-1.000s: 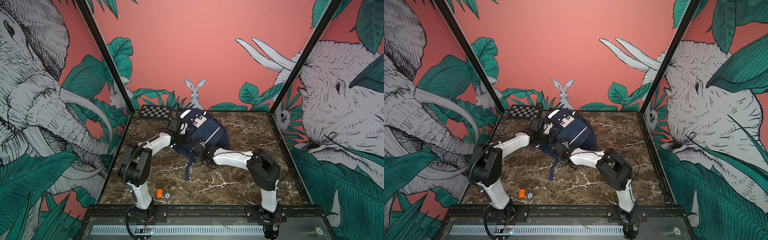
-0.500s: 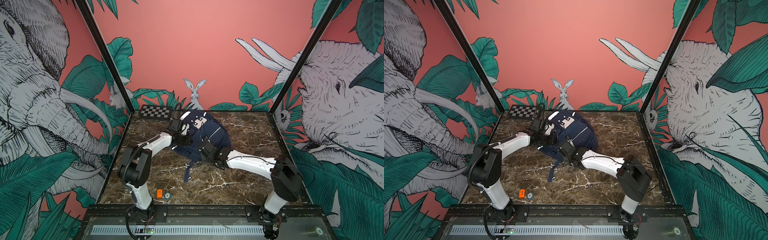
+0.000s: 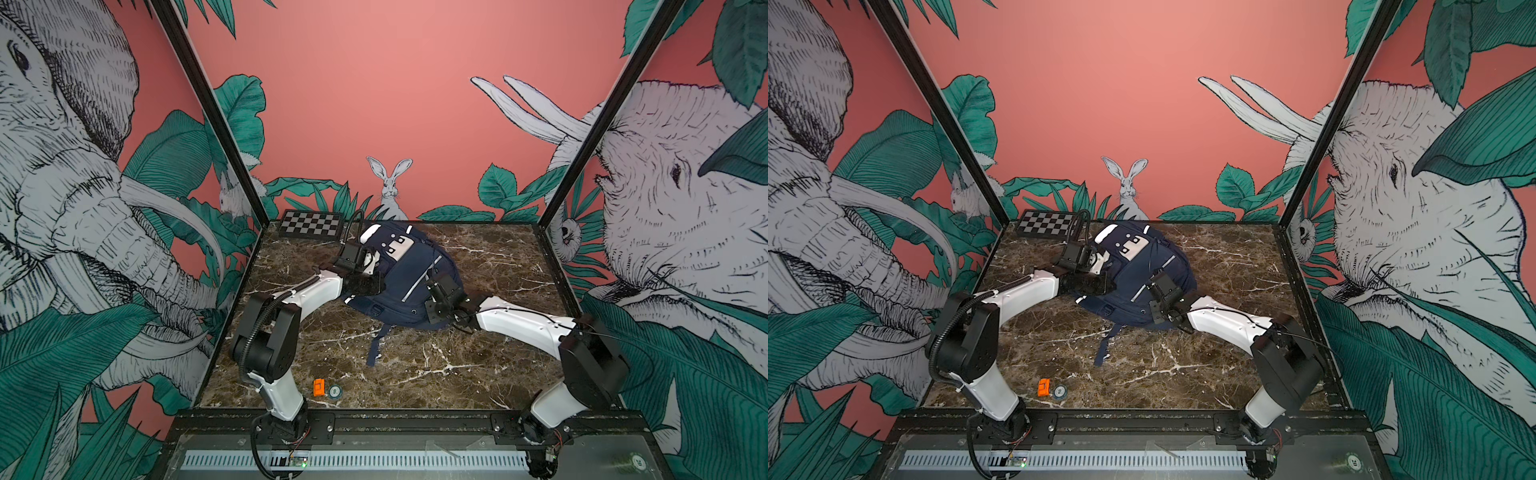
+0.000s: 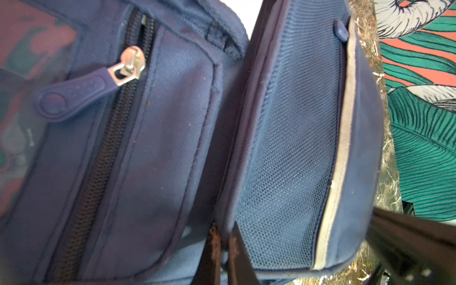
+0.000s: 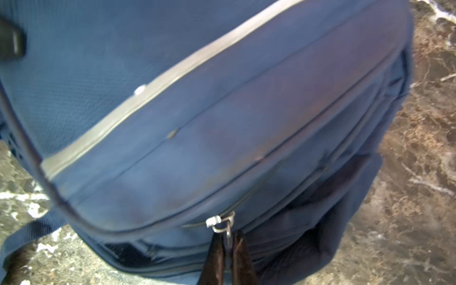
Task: Pack books, pencil case, and school supplies into a backpack
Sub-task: Zip the student bag at the top-center of the table.
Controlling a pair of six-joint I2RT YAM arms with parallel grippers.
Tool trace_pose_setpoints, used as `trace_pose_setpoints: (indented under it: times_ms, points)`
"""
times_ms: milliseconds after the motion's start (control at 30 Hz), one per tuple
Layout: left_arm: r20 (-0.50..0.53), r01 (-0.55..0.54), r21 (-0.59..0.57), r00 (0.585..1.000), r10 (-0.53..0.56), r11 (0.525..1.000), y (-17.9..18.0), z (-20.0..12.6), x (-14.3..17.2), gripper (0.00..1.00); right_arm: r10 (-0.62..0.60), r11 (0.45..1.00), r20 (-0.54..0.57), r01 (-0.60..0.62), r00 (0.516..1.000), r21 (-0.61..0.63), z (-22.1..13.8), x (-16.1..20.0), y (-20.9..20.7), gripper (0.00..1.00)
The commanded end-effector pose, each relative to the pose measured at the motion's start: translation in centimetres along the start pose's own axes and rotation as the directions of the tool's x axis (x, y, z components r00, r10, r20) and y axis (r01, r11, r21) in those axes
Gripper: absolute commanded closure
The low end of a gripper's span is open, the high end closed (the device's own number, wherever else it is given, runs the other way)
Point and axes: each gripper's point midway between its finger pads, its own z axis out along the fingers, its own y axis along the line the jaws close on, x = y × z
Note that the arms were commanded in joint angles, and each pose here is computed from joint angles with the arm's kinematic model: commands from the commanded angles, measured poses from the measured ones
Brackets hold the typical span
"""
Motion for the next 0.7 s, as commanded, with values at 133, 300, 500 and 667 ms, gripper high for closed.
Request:
trace_pose_setpoints:
  times_ms: [133, 300, 500, 667]
  points:
    - [-0.023, -0.008, -0.107, 1.0, 0.006, 0.994, 2.8, -1.2, 1.6, 1.0, 0.098, 0.986, -0.012, -0.096, 0.995, 0.137, 2.2, -3.0, -6.5, 1.0]
    - [-0.035, -0.011, -0.09, 0.999, 0.008, 0.996, 2.7, -0.8, 1.9, 1.0, 0.135, 0.982, -0.023, -0.13, 0.991, 0.138, 4.3, -5.7, -8.2, 1.0]
    - [-0.037, -0.012, -0.094, 0.999, 0.008, 0.995, 2.8, -0.6, 2.0, 1.0, 0.17, 0.982, -0.043, -0.166, 0.984, 0.094, 5.2, -6.7, -8.6, 1.0]
    - [-0.033, -0.032, -0.169, 0.999, 0.027, 0.985, 3.6, -1.1, 0.9, 0.99, 0.213, 0.977, -0.046, -0.212, 0.976, 0.027, 2.6, -2.6, -7.5, 1.0]
